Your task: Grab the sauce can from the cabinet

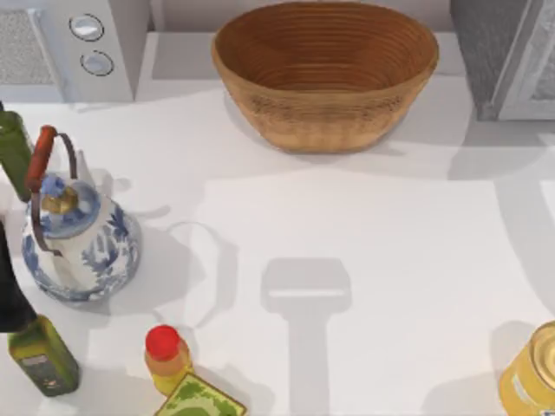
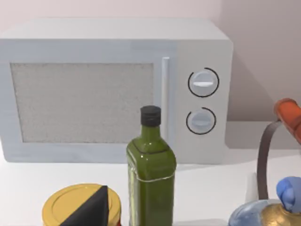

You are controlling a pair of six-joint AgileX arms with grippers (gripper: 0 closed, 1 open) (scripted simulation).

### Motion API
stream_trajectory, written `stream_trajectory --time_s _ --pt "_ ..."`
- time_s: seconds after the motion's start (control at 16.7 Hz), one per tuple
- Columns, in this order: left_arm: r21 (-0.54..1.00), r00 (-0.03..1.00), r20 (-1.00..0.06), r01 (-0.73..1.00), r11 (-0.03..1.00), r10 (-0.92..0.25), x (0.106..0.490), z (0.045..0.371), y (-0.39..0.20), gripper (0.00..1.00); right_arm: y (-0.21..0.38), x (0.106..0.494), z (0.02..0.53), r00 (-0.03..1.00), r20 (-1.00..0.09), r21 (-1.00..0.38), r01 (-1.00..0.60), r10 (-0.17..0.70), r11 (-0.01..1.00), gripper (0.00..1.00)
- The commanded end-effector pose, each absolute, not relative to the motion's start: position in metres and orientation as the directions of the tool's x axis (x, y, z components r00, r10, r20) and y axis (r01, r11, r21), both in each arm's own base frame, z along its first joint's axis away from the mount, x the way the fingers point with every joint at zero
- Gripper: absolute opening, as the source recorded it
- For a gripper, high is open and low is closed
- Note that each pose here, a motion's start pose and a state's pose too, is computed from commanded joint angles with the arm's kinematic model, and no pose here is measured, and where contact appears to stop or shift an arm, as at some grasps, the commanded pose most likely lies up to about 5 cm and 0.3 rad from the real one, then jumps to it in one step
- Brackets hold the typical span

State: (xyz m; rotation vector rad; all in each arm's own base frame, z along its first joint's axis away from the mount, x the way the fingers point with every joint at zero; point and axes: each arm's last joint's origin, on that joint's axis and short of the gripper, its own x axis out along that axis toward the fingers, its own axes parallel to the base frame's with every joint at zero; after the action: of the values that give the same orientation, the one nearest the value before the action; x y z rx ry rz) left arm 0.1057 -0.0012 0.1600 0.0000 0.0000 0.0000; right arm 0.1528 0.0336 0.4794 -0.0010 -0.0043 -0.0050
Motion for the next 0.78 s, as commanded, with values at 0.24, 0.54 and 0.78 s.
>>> stream_trajectory --time_s 0.24,0.54,0.78 --pt "0.000 1.000 0.000 0.000 1.000 0.000 0.106 0.160 -0.001 1.00 0.019 0.134 0.371 0.997 -0.080 -0.015 0.007 -0.008 1.000 0.00" --pt "0.000 1.000 0.000 0.000 1.000 0.000 0.106 0.160 -0.001 1.00 0.006 0.114 0.239 0.994 -0.107 -0.008 0.004 -0.004 1.000 0.00" --pt "0.000 1.000 0.000 0.000 1.000 0.000 0.106 0.160 -0.001 1.00 0.001 0.106 0.179 0.999 -0.039 -0.001 0.001 -0.001 1.000 0.00"
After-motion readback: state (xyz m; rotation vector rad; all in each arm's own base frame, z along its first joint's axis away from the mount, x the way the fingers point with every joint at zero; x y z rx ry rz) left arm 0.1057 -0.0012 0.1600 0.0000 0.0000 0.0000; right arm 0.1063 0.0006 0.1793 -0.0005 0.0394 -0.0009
